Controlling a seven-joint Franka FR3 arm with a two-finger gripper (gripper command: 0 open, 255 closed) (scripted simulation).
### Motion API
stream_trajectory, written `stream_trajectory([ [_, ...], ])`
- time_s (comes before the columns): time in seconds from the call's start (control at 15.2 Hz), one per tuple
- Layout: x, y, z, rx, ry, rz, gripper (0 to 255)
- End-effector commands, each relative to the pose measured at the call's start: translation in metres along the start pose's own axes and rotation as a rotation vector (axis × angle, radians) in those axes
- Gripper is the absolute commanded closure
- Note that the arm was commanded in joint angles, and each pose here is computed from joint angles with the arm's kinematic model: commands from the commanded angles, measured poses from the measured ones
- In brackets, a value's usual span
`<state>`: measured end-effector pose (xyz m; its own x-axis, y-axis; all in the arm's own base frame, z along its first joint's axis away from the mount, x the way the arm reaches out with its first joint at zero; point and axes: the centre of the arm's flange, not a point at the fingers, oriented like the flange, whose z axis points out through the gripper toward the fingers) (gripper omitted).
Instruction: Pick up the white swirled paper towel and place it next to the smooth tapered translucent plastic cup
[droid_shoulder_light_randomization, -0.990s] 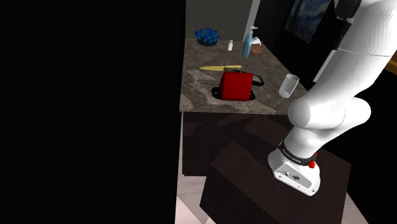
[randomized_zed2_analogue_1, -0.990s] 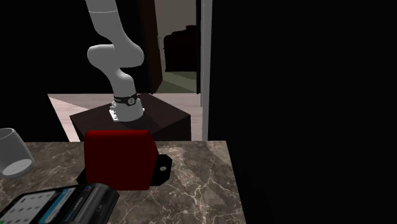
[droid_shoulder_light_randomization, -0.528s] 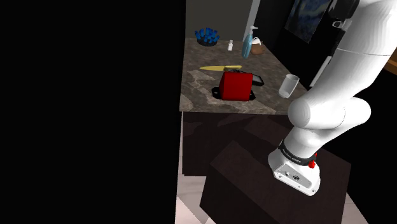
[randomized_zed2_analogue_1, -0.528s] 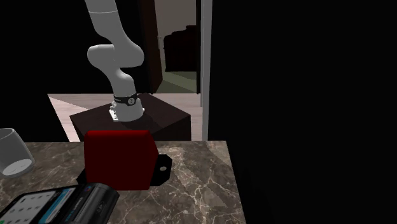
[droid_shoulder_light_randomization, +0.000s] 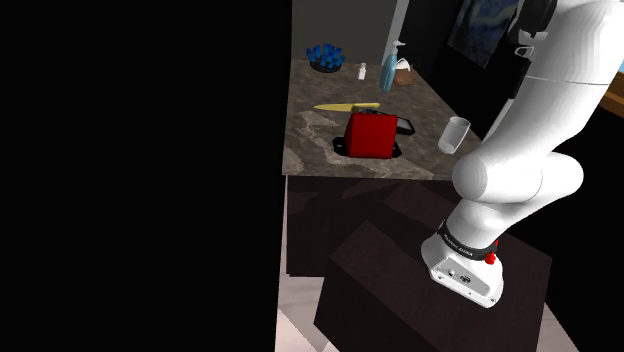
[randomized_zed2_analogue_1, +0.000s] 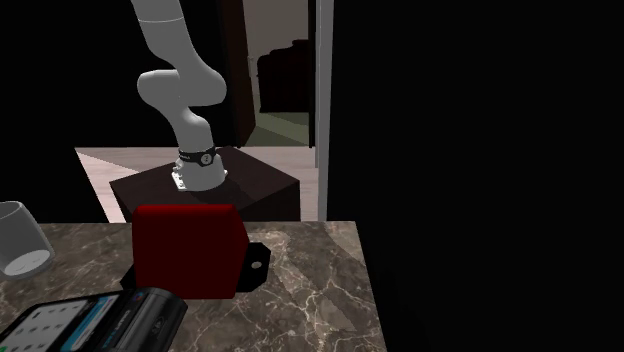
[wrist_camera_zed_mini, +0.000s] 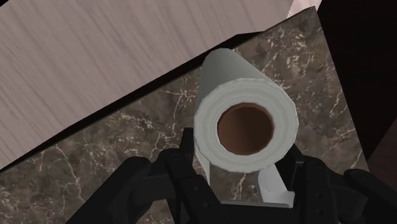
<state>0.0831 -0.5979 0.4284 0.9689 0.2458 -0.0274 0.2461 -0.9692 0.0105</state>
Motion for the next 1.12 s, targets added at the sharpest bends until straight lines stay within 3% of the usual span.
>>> stream_trajectory([
  [0.0,0.0,-0.001,0.004,-0.001,0.0,0.0,255],
  [0.4,0.0,-0.001,0.004,-0.001,0.0,0.0,255],
  [0.46,0.0,-0.001,0.004,-0.001,0.0,0.0,0],
  [0.79,0.0,-0.001,0.004,-0.001,0.0,0.0,0],
  [1.06,0.0,-0.001,-0.046,-0.001,0.0,0.0,0],
])
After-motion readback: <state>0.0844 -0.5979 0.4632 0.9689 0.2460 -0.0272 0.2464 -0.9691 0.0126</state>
